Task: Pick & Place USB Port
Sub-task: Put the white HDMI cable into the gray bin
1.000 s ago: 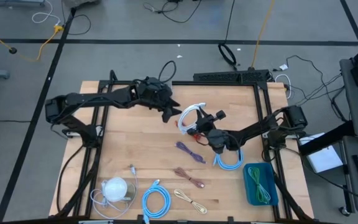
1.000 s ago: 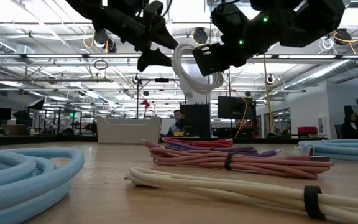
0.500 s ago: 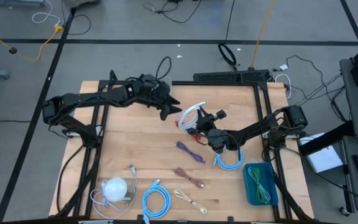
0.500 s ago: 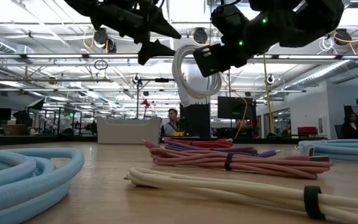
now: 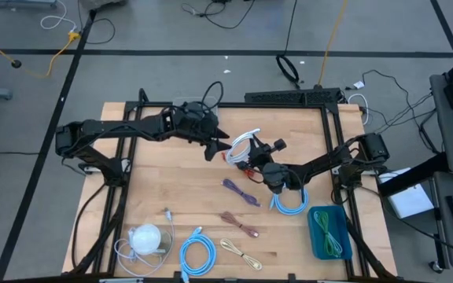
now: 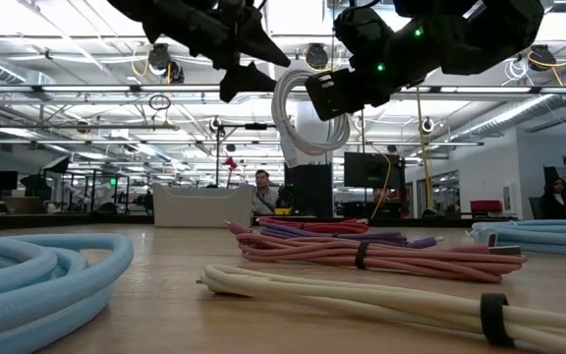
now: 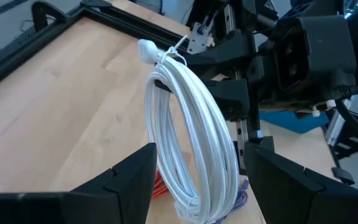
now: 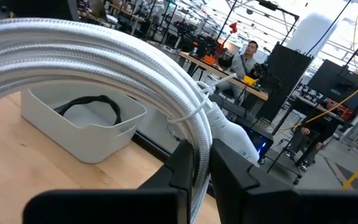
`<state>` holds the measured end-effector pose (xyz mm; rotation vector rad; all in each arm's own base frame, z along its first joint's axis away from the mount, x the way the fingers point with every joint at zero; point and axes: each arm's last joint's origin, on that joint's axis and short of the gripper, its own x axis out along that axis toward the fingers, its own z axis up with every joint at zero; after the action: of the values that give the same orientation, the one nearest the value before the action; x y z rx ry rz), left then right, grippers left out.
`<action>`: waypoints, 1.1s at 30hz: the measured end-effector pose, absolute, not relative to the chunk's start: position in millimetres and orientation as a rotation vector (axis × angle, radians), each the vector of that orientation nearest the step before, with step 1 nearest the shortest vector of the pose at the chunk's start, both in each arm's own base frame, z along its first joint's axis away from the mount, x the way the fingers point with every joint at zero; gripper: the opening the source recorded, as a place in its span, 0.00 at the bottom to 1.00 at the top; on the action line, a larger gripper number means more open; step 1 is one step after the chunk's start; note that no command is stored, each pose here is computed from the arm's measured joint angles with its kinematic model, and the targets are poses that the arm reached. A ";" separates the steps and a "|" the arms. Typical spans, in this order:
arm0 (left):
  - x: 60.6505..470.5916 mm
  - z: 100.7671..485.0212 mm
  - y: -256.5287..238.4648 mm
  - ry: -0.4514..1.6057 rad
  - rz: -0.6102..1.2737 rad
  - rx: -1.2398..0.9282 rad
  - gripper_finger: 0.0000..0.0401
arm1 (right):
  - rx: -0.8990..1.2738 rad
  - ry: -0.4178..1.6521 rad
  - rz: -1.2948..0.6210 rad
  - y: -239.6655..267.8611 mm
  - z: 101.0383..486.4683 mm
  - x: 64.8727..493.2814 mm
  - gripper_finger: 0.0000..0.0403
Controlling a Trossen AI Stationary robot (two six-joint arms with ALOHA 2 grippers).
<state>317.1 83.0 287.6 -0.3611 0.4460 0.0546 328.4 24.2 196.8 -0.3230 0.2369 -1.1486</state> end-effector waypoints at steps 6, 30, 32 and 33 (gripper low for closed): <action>318.2 287.3 79.5 0.448 0.098 -0.332 0.63 | -0.303 0.221 -1.110 23.5 196.2 329.5 0.06; 335.5 267.0 71.6 0.485 0.217 -0.245 0.65 | -0.305 0.223 -1.092 20.6 201.5 335.1 0.06; 339.5 258.8 72.3 0.509 0.213 -0.253 0.64 | -0.307 0.229 -1.092 20.6 200.7 335.1 0.06; 341.8 255.5 72.9 0.512 0.215 -0.255 0.64 | -0.310 0.235 -1.093 20.5 199.9 335.0 0.06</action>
<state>341.8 72.9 255.5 -0.2546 0.5121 0.2147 335.0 20.5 199.9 -0.3095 0.2348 -1.0926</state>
